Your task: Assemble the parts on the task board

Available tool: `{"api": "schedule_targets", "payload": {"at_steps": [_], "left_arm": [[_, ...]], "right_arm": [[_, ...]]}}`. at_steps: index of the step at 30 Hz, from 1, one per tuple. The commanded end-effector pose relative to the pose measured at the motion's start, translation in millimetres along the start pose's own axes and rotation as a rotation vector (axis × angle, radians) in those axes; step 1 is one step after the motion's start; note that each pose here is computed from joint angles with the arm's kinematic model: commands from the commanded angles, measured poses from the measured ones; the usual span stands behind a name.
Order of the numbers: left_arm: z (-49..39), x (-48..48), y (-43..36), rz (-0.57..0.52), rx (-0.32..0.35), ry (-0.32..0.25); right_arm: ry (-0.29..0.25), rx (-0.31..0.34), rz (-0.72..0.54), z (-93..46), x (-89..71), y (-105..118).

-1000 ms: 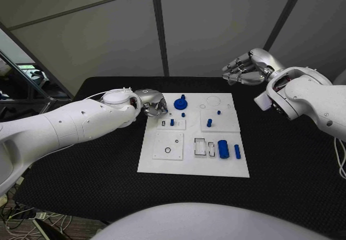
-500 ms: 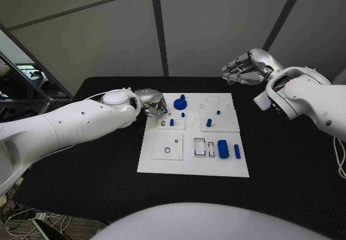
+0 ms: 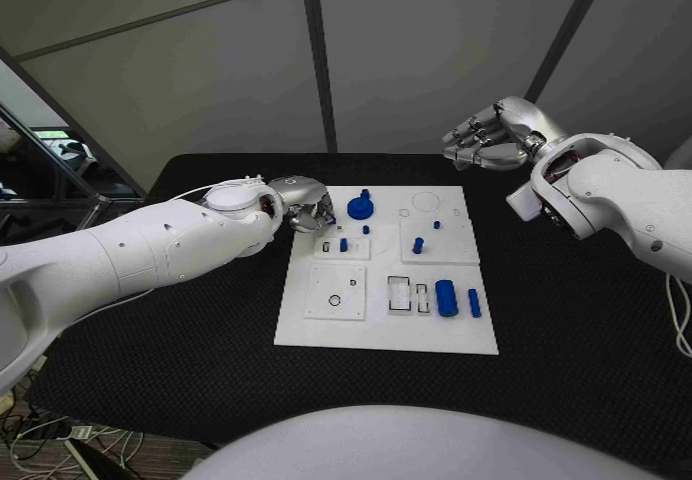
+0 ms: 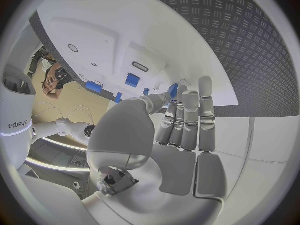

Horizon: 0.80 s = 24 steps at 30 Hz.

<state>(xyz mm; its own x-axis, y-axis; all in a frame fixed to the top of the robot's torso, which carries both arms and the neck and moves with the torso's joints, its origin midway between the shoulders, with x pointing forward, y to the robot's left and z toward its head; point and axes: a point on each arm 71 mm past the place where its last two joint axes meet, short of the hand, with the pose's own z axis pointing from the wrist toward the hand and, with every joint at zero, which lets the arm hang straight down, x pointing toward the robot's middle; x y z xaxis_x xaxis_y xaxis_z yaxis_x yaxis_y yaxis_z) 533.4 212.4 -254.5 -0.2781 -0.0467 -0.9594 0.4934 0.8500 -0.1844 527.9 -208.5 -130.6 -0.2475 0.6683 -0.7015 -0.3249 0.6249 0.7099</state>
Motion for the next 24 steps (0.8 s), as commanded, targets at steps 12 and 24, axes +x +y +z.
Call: {"api": "schedule_targets", "payload": {"at_steps": [12,24], "left_arm": [[0.0,0.0,1.6,-0.013,-0.012,0.013],[0.2,1.0,2.9,-0.018,-0.02,0.027]], "right_arm": [[0.01,-0.005,-0.001,0.6,0.0,0.9],[0.013,-0.004,-0.001,0.8,0.4,0.9]]}}
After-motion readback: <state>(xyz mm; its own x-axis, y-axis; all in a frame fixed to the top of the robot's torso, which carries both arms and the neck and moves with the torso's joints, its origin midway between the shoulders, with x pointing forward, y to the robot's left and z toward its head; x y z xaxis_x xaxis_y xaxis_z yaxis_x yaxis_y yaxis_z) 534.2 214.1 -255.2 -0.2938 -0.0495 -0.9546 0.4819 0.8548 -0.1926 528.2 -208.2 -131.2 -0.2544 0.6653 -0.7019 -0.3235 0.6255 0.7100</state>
